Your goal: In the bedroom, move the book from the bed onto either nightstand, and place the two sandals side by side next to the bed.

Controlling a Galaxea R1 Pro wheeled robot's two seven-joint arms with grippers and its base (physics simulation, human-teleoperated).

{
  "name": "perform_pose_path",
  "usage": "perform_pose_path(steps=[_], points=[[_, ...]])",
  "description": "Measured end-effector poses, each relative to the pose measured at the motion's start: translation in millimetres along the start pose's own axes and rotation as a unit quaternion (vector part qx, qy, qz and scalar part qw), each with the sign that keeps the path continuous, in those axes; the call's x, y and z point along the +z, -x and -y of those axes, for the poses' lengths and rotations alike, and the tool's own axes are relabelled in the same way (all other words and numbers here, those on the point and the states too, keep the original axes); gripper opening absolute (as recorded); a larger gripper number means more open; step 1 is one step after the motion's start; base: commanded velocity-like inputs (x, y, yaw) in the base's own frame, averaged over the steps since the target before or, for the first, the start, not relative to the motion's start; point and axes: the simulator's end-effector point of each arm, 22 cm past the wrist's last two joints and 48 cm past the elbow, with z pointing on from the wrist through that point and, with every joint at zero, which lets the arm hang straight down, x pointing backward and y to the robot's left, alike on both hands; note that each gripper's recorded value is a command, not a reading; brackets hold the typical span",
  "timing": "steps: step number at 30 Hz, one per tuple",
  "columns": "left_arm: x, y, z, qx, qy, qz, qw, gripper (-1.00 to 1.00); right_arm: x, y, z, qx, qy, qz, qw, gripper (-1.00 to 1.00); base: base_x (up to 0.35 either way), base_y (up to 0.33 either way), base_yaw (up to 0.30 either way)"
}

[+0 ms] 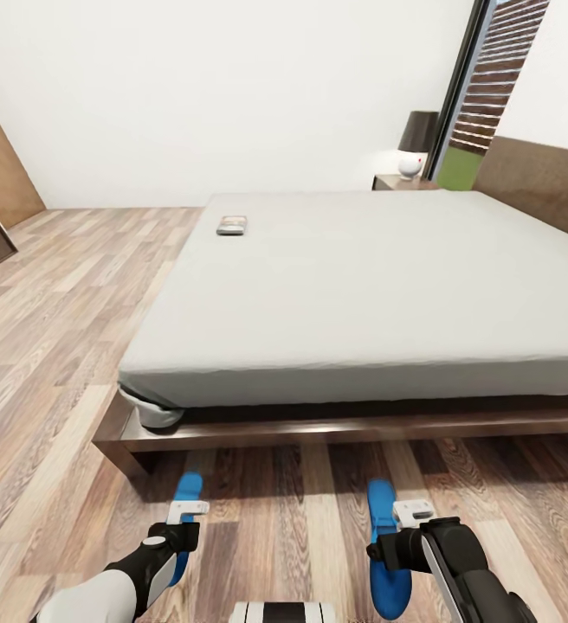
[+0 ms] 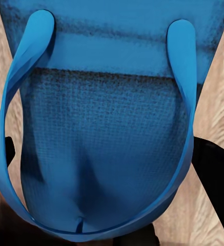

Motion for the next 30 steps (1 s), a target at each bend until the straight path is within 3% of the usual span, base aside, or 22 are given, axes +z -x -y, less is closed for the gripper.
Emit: perform_pose_path(steps=[15, 20, 30], points=[[17.1, -13.3, -0.5, 0.001, 0.001, -0.010, 1.0000, -1.00, 9.3, 1.3, 2.8, 0.000, -0.001, -0.002, 1.0000, -1.00, 0.000, 0.000, 0.000], [19.5, -0.4, -0.8, 0.000, 0.001, 0.001, 1.0000, -1.00, 7.3, 0.8, 21.6, -0.006, -0.016, -0.003, 0.9999, -1.00, 0.000, 0.000, 0.000], [28.4, 1.4, -5.1, 0.001, 0.006, 0.005, 1.0000, -1.00, 16.3, -7.7, 27.6, -0.006, -0.017, -0.016, 0.9997, -1.00, 0.000, 0.000, 0.000]])
